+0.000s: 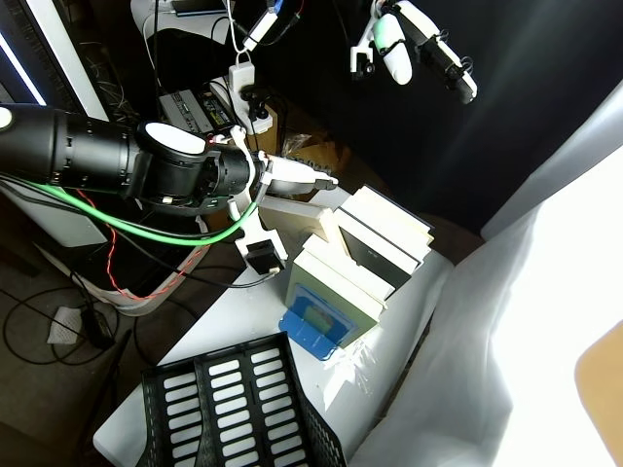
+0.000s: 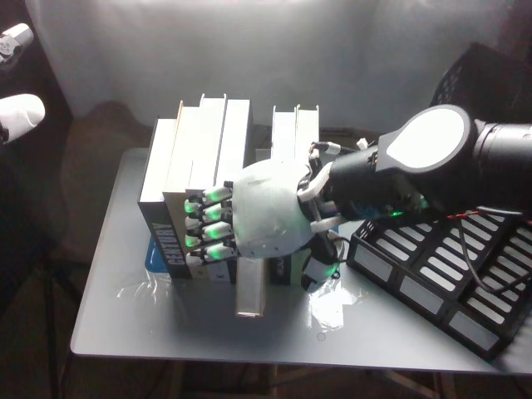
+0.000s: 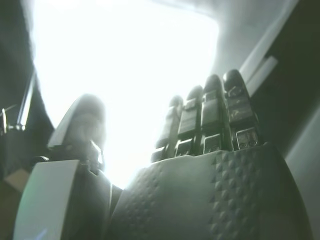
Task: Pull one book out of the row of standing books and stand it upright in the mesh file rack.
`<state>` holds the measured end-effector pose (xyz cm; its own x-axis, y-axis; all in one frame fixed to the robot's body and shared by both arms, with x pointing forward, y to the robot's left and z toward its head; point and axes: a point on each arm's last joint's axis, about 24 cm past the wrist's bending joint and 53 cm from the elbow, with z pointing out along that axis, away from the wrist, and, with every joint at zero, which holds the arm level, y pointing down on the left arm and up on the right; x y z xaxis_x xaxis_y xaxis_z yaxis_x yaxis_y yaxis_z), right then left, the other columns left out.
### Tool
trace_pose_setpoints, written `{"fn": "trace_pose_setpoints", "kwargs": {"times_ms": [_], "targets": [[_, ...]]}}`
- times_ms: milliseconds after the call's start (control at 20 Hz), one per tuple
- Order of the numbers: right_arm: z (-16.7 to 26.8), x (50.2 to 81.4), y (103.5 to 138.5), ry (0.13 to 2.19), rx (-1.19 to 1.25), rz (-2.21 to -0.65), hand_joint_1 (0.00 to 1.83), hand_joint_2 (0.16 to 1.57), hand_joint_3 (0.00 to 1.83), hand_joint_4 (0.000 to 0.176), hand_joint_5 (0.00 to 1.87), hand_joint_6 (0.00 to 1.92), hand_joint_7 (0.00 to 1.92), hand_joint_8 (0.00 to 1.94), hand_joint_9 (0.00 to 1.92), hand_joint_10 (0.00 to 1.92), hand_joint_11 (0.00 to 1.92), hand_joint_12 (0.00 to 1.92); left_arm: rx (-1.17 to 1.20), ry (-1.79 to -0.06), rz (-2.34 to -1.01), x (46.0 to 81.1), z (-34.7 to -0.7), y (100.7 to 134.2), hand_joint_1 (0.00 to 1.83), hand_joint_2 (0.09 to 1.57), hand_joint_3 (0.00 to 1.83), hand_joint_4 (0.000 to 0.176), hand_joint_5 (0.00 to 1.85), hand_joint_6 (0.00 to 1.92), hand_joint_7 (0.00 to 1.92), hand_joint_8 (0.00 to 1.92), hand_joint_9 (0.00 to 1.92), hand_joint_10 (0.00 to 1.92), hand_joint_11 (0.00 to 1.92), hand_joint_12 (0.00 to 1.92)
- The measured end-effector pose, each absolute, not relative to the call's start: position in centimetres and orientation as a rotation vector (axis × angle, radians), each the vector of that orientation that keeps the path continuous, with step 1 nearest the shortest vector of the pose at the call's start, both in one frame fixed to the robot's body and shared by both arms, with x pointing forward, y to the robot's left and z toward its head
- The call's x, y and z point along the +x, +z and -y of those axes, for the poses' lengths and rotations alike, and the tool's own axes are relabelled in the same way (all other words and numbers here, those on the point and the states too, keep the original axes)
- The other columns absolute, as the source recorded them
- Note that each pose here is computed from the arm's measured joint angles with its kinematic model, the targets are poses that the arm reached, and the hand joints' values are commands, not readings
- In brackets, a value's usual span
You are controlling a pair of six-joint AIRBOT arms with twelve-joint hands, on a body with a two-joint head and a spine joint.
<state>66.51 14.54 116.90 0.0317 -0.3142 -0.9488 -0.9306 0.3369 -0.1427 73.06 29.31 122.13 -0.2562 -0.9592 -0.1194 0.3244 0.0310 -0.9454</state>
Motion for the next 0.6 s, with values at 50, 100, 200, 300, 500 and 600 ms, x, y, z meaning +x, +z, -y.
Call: {"fn": "trace_pose_setpoints", "kwargs": {"times_ms": [50, 100, 200, 300, 500, 600], "targets": [[-14.7, 66.5, 115.9, 0.695, -1.19, -1.521, 0.83, 0.83, 0.0, 0.0, 0.0, 0.0, 0.0, 0.0, 0.0, 0.0, 0.0, 0.0, -0.766, -1.482, -1.186, 73.0, -29.4, 122.2, 0.5, 1.39, 0.0, 0.025, 0.0, 0.0, 0.0, 0.0, 0.0, 0.0, 0.0, 0.0], [-14.8, 66.4, 115.4, 0.689, -1.205, -1.521, 0.78, 0.84, 0.0, 0.0, 0.0, 0.0, 0.0, 0.0, 0.0, 0.0, 0.0, 0.0, -0.769, -1.482, -1.181, 73.0, -29.5, 122.3, 0.5, 1.38, 0.0, 0.032, 0.0, 0.0, 0.0, 0.0, 0.0, 0.0, 0.0, 0.0], [-15.1, 66.5, 115.3, 0.678, -1.213, -1.515, 0.85, 0.72, 0.0, 0.0, 0.1, 0.02, 0.09, 0.02, 0.08, 0.02, 0.0, 0.13, -0.77, -1.483, -1.179, 73.0, -29.5, 122.3, 0.45, 1.39, 0.0, 0.038, 0.0, 0.0, 0.0, 0.0, 0.0, 0.0, 0.0, 0.0], [-15.2, 66.9, 115.3, 0.653, -1.21, -1.51, 0.84, 0.72, 0.0, 0.0, 0.05, 0.01, 0.05, 0.0, 0.03, 0.01, 0.0, 0.04, -0.758, -1.486, -1.183, 73.0, -29.3, 122.4, 0.46, 1.38, 0.0, 0.04, 0.0, 0.0, 0.0, 0.0, 0.0, 0.0, 0.0, 0.0], [-15.3, 67.5, 114.1, 0.606, -1.222, -1.513, 0.94, 0.81, 0.02, 0.0, 0.01, 0.0, 0.0, 0.0, 0.0, 0.0, 0.0, 0.0, -0.736, -1.491, -1.187, 72.4, -29.3, 122.8, 0.5, 1.36, 0.0, 0.026, 0.01, 0.0, 0.0, 0.0, 0.0, 0.0, 0.02, 0.03], [-15.4, 67.9, 113.5, 0.598, -1.217, -1.542, 1.03, 0.77, 0.0, 0.0, 0.1, 0.05, 0.08, 0.0, 0.02, 0.02, 0.0, 0.3, -0.724, -1.5, -1.162, 72.0, -29.5, 123.5, 0.43, 1.37, 0.0, 0.023, 0.0, 0.0, 0.0, 0.0, 0.0, 0.0, 0.0, 0.0]]}}
